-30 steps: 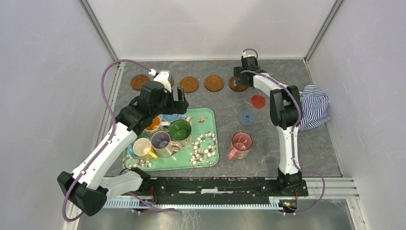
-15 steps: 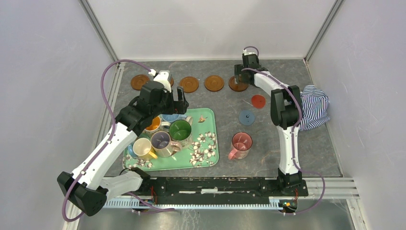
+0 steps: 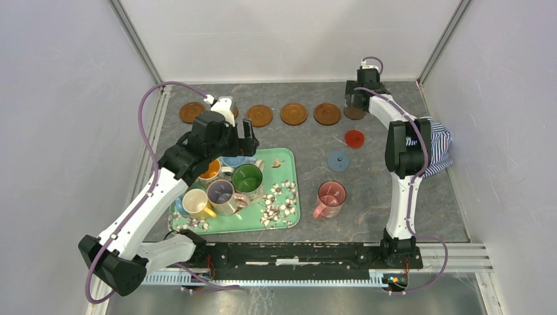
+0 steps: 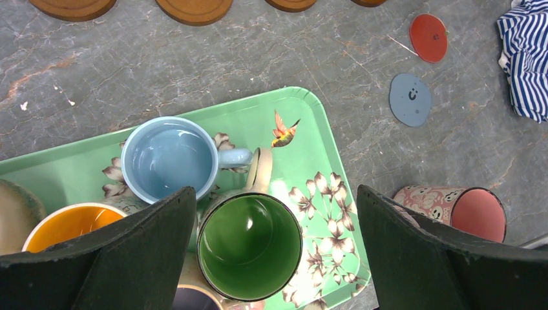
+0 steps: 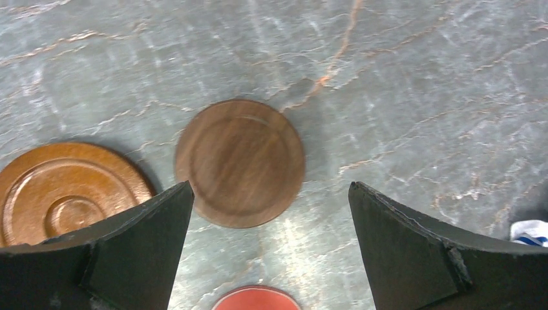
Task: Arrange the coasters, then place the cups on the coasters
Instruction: Move the coaster to the center of the board.
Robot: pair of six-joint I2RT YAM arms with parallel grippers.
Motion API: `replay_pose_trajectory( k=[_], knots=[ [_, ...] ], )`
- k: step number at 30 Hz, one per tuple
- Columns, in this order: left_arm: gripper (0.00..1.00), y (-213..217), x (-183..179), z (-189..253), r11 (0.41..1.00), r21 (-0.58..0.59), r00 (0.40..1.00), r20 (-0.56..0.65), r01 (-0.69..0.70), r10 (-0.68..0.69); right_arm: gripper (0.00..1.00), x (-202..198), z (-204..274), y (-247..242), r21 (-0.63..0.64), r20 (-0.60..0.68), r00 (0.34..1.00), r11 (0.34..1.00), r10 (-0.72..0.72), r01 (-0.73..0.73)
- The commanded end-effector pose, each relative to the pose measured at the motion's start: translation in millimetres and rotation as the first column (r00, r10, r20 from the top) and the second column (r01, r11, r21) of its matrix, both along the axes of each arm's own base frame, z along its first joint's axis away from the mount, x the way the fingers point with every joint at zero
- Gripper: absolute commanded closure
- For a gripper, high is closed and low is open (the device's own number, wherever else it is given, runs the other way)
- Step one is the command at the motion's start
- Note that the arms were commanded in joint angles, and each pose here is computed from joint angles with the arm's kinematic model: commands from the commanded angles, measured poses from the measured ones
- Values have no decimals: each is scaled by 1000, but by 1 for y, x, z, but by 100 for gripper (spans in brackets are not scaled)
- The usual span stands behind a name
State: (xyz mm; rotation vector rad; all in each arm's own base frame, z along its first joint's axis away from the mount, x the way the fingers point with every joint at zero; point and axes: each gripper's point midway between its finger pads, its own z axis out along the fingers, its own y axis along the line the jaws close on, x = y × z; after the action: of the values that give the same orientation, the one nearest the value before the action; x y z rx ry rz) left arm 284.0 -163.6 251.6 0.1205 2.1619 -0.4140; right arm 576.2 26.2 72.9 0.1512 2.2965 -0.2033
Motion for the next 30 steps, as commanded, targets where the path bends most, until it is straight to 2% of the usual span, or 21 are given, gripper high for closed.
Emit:
replay_pose_trajectory(
  k=[1,13,26,30],
  knots=[
    [0,2,-1,14,999,18,998,55,30,-31,2,4,3,-16,-19,21,998,998,-55,56],
    [0,1,0,16,999,16,998,59,35,-36,2,-26,-40,-44,-29,-74,990,993,-119,117],
    [0,0,-2,16,999,11,997,57,43,-43,2,-63,-51,-64,-47,-117,978,985,-171,167],
    [0,0,-2,14,999,13,998,53,45,-45,2,-63,-49,-65,-35,-110,980,986,-165,162]
  ],
)
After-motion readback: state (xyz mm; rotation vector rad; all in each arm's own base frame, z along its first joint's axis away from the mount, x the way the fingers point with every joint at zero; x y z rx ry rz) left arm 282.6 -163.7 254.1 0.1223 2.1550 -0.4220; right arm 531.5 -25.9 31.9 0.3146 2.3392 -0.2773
